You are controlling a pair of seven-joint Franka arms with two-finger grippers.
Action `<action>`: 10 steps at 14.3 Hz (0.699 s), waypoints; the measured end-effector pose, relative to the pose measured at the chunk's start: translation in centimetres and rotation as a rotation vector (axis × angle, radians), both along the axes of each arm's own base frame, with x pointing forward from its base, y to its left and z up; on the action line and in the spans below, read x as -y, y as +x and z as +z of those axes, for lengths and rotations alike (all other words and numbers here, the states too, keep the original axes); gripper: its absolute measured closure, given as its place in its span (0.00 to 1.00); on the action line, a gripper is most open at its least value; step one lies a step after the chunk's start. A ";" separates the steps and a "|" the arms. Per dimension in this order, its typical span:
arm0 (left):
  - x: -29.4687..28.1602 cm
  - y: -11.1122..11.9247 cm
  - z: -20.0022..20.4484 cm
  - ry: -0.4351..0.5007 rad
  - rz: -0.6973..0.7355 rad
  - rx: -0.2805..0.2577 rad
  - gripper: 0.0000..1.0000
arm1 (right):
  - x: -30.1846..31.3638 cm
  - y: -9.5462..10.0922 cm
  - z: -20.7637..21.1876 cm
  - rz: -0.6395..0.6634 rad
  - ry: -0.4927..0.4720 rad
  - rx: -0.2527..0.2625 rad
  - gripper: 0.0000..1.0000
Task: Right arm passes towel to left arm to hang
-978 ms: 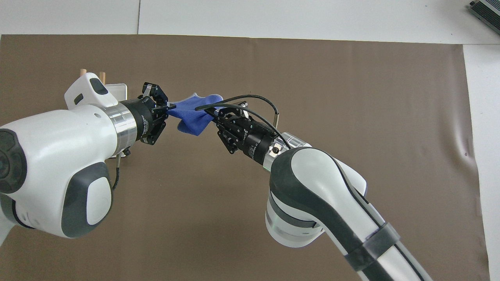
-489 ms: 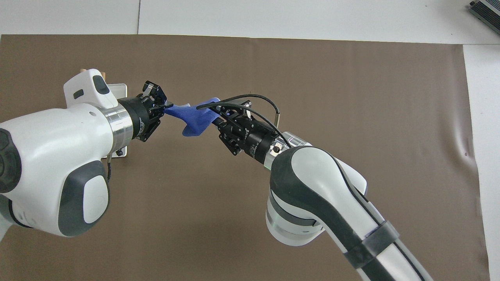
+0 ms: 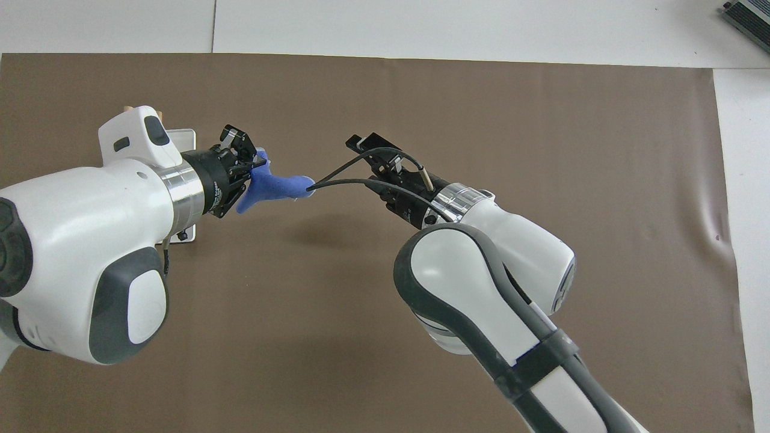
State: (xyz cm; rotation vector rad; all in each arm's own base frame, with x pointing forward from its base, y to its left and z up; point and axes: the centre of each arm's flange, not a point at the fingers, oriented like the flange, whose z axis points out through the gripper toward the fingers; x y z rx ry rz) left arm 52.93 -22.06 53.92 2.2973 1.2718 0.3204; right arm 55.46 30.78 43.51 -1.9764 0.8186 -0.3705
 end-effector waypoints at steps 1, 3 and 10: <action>-0.3 0.1 0.0 0.016 -0.019 0.008 0.98 | 1.0 0.7 -0.2 0.022 -0.061 0.031 0.00; -2.0 0.7 -0.2 0.055 -0.065 0.023 0.98 | 3.3 2.3 -0.1 0.064 -0.177 0.094 0.00; -9.9 3.8 -3.3 0.108 -0.042 -0.018 0.98 | 11.8 6.7 -0.1 0.416 -0.688 0.200 0.00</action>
